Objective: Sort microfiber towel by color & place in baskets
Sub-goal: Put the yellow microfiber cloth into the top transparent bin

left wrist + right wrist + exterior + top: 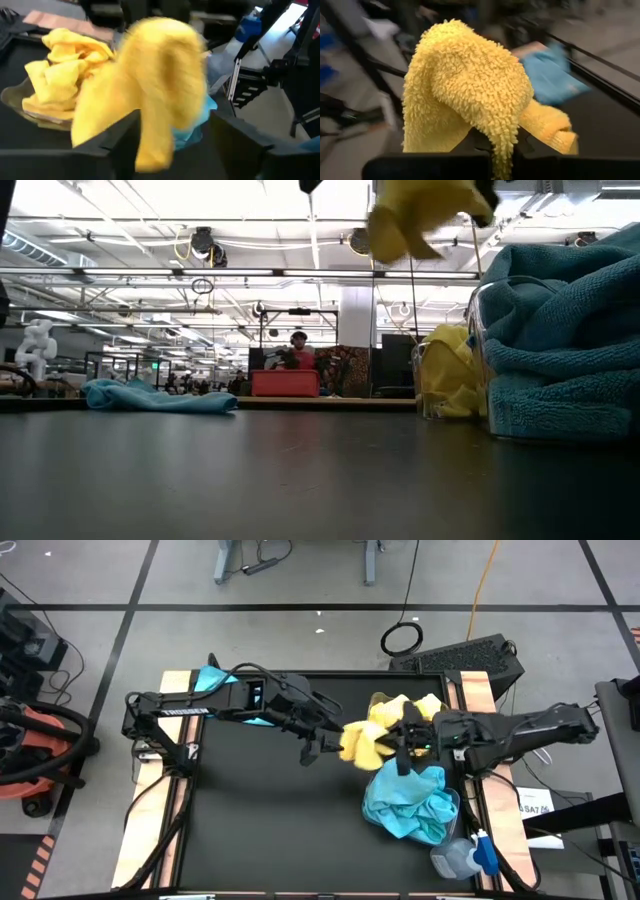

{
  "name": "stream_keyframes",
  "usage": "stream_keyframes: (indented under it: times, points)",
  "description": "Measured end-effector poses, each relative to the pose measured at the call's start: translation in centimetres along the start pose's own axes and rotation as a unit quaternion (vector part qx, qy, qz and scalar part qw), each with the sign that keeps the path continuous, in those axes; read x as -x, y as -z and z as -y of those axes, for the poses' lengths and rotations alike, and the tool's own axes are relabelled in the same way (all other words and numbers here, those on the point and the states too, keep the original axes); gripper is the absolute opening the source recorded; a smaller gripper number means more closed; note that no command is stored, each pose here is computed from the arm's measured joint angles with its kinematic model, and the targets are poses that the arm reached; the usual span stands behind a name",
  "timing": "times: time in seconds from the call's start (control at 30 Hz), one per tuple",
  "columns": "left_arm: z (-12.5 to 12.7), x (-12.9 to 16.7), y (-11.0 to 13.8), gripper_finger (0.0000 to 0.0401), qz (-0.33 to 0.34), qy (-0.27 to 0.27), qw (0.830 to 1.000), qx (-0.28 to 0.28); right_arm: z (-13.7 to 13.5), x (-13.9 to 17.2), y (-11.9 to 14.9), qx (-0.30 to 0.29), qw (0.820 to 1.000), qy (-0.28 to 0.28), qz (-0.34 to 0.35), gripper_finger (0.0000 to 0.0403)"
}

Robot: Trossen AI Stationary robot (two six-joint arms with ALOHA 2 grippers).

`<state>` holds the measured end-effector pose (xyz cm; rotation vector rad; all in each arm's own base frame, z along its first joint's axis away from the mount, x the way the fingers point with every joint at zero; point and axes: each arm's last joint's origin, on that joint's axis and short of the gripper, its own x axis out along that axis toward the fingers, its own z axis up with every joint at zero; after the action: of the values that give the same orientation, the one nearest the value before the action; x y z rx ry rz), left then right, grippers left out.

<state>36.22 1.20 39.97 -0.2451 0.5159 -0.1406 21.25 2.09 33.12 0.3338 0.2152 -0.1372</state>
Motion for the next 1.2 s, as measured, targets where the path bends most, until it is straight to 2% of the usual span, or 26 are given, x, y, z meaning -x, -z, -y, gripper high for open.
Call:
stream_keyframes:
  times: [0.1, 0.2, 0.33, 0.43, 0.63, 0.8, 0.97, 1.2]
  points:
    - [-0.1, 0.0, 0.1, 0.0282, -0.005, -0.002, 1.000, 0.002, 0.7, 2.2, -0.2, 0.000, 0.998, 0.058, -0.037, 0.0004]
    - [-0.1, 0.0, 0.1, 0.0308, -0.006, -0.003, 1.000, 0.002, 1.2, 4.4, -0.9, 0.010, 0.990, 0.119, -0.071, 0.0002]
    - [-0.2, 0.0, 0.3, 0.0313, -0.013, -0.008, 1.000, 0.004, 1.9, 6.9, -1.5, 0.030, 0.971, 0.200, -0.129, 0.0002]
    - [-0.3, 0.1, 0.4, 0.0313, -0.021, -0.012, 1.000, 0.007, 2.6, 8.3, -1.2, 0.037, 0.947, 0.266, -0.173, 0.0001]
    - [-0.6, 0.1, 0.4, 0.0313, -0.023, -0.015, 1.000, 0.007, 4.1, 8.4, 0.7, 0.020, 0.909, 0.348, -0.228, 0.0001]
    - [-1.0, 0.2, 0.3, 0.0313, -0.021, -0.021, 1.000, 0.010, 5.6, 6.8, 3.0, 0.006, 0.886, 0.391, -0.249, 0.0001]
    - [-1.1, 0.2, 0.3, 0.0313, -0.021, -0.022, 0.999, 0.013, 7.1, 4.6, 5.4, -0.001, 0.875, 0.403, -0.267, 0.0000]
    - [-1.1, 0.2, 0.3, 0.0313, -0.020, -0.022, 0.999, 0.015, 9.4, 1.6, 7.9, -0.035, 0.883, 0.376, -0.278, 0.0001]
